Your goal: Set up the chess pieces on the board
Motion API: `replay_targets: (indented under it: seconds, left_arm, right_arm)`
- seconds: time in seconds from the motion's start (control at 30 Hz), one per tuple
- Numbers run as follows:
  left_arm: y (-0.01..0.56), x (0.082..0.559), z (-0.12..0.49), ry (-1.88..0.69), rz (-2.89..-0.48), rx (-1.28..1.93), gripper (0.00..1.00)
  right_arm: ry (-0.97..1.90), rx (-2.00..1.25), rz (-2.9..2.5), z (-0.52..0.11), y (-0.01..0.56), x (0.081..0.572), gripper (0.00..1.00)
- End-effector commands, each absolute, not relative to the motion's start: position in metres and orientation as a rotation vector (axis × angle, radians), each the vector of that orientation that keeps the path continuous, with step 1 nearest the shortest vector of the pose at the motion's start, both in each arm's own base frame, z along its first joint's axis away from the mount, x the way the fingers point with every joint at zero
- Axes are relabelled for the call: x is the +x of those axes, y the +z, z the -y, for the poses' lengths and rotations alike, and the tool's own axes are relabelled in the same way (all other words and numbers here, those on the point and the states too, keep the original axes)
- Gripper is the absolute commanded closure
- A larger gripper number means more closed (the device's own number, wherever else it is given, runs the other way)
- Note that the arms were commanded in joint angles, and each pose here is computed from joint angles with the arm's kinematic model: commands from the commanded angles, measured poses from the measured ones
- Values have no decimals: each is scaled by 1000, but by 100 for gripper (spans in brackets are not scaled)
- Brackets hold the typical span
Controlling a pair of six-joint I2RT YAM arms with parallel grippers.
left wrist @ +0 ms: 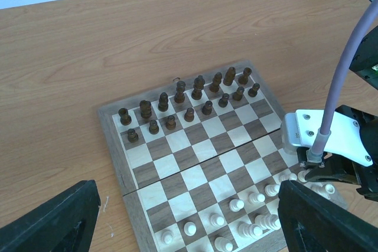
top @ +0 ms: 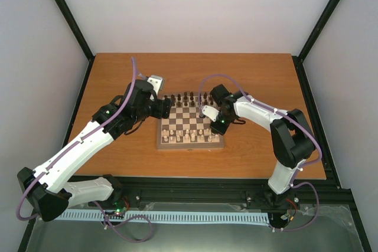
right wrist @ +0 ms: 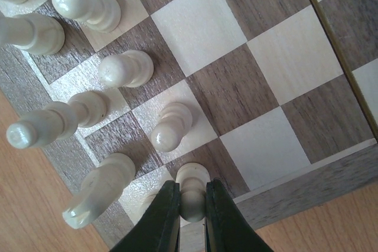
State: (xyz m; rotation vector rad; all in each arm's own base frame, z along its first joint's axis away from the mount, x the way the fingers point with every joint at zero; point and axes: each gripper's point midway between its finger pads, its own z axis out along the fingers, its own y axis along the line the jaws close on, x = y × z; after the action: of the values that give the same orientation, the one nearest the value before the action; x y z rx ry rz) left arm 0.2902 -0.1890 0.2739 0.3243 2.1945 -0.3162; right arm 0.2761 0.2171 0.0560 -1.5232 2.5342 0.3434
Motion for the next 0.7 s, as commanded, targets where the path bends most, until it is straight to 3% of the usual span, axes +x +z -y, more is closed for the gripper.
replay_targets:
  seconds: [0.0, 0.23, 0.67]
  left_arm:
    - [276, 294, 187, -301, -2185, 332, 15]
    - [276, 294, 187, -298, -2185, 331, 15]
    - [273, 297, 183, -265, -2189, 317, 13]
  right_arm:
    - [340, -1521, -2536, -216, 50, 278, 90]
    - [362, -1483, -2528, -217, 58, 282, 75]
    - [552, -1204, -2359, -186, 162, 303, 65]
